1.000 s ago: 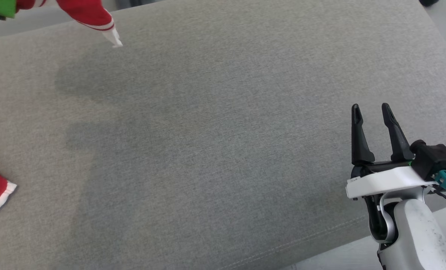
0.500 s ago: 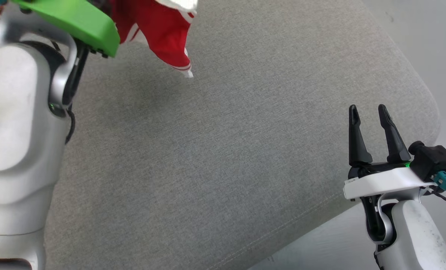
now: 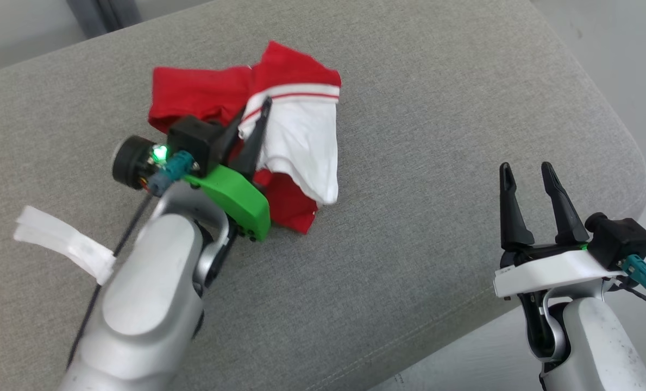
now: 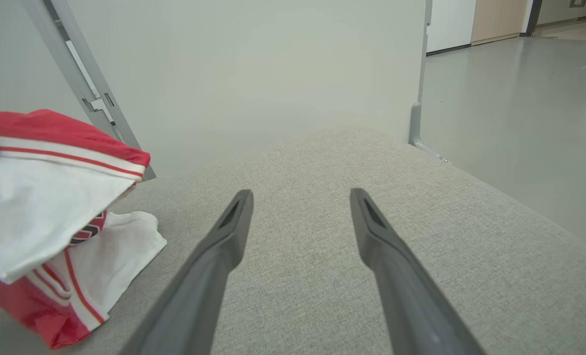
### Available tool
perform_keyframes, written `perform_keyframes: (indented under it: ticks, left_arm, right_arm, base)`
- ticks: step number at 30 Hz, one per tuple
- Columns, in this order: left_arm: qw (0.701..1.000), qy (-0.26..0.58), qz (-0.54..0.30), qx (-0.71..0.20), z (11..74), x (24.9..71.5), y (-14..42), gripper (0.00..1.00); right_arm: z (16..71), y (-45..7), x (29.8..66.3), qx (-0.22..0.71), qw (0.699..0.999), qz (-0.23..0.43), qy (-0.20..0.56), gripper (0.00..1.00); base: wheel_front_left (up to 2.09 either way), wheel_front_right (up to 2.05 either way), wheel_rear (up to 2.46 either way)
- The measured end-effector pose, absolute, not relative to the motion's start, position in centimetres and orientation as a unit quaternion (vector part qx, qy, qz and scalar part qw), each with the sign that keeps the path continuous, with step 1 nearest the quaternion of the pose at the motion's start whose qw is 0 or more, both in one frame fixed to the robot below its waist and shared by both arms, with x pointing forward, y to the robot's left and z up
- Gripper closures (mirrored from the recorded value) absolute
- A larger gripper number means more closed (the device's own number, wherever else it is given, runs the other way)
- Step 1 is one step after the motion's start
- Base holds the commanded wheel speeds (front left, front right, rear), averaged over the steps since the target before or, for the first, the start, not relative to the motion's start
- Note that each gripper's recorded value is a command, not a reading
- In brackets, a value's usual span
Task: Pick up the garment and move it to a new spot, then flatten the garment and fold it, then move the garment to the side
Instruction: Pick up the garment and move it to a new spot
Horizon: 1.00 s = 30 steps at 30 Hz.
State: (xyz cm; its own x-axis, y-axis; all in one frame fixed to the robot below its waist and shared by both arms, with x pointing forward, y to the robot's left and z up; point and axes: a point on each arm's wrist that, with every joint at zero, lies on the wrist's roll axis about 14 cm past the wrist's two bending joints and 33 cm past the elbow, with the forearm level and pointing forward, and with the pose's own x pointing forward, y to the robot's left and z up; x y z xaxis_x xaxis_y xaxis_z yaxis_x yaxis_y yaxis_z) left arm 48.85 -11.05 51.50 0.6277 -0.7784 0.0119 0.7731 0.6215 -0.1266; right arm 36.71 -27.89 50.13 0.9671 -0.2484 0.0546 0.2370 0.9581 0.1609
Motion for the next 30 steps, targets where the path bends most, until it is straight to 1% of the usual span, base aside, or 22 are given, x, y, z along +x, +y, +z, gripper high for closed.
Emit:
perform_keyframes:
  ticks: [5,6,7,8,14,20,26,30]
  left_arm:
    - [0.881,0.089,-0.460,-0.061,46.8,44.1,-12.5,1.00]
    - [0.879,0.097,-0.463,-0.063,46.2,43.4,-12.6,0.86]
    - [0.877,0.101,-0.465,-0.065,45.9,43.0,-12.7,0.53]
    - [0.876,0.101,-0.466,-0.065,45.7,42.6,-12.7,0.01]
    - [0.882,0.072,-0.459,-0.078,47.2,42.5,-12.4,0.00]
    - [0.899,0.015,-0.428,-0.088,50.6,43.7,-10.8,0.00]
    - [0.926,-0.030,-0.367,-0.079,53.0,45.7,-6.2,0.00]
    - [0.946,-0.046,-0.315,-0.068,53.7,46.7,-2.1,0.00]
  right_arm:
    - [50.0,-27.5,37.0,0.079,0.989,-0.116,-0.036,0.00]
    - [50.0,-27.3,37.0,0.079,0.990,-0.114,-0.035,0.00]
    - [50.0,-27.3,37.0,0.080,0.990,-0.113,-0.036,0.00]
    - [50.0,-27.1,37.1,0.080,0.990,-0.111,-0.036,0.00]
    - [49.9,-26.5,36.8,0.083,0.991,-0.103,-0.035,0.00]
    - [50.4,-25.6,37.0,0.082,0.992,-0.088,-0.041,0.00]
    - [50.9,-24.1,37.7,0.081,0.993,-0.063,-0.050,0.00]
    - [51.1,-22.8,38.2,0.083,0.994,-0.044,-0.053,0.00]
  base:
    - [0.00,0.00,0.00]
    - [0.00,0.00,0.00]
    - [0.00,0.00,0.00]
    - [0.00,0.00,0.00]
    - [0.00,0.00,0.00]
    - [0.00,0.00,0.00]
    - [0.00,0.00,0.00]
    - [0.00,0.00,0.00]
